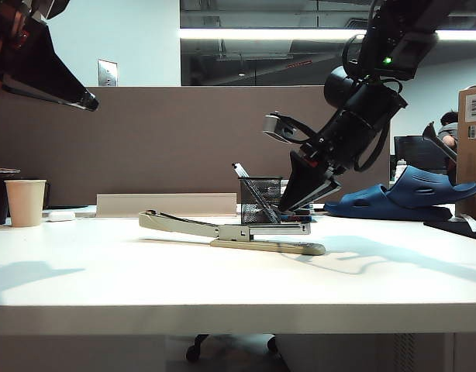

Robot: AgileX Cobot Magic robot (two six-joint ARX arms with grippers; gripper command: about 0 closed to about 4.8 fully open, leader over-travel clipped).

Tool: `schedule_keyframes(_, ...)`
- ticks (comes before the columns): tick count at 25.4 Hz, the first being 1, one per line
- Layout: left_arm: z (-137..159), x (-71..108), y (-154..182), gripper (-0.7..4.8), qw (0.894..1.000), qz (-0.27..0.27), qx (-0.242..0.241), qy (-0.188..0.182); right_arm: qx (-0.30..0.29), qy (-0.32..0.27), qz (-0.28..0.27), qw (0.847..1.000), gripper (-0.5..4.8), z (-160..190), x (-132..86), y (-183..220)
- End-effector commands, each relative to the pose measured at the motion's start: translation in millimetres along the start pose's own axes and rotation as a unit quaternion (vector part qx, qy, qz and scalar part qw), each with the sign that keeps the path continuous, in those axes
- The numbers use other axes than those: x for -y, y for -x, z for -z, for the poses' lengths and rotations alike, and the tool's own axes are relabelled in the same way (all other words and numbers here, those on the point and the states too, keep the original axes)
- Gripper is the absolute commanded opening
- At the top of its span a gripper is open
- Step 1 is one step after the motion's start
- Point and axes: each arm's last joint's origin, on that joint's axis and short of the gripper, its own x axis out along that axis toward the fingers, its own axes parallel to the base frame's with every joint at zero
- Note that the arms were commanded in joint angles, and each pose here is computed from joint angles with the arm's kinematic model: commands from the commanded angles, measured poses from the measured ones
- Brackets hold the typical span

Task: Pick up a set of staples and put them into the open stapler.

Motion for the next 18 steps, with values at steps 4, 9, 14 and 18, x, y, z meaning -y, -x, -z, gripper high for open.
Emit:
schedule_keyframes(4,-1.4,-0.2,0.9,-0.05,1.000,-0.001,0.005,-0.004,-0.003,0.001,-0.002,1.000,1.17,-0.8,-1.8,0.3)
schedule_keyframes(9,-1.4,-0.2,0.9,-0.05,1.000,-0.001,0.005,-0.004,-0.011,-0.002,-0.008,1.000,1.17,-0.2,-4.5,-1.0)
schedule_keyframes(14,-1.3,-0.2,0.9,-0.05,1.000,0.000,0.005,-0.003,-0.015,0.000,-0.007,1.000,0.40,-0.7,-5.8,-2.0)
schedule_keyframes(18,-0.9,0.0,0.9,-0.05,1.000,0.000,0.003,-0.002,-0.024,-0.005,-0.011,1.000,0.47,1.0,-7.2,-2.1)
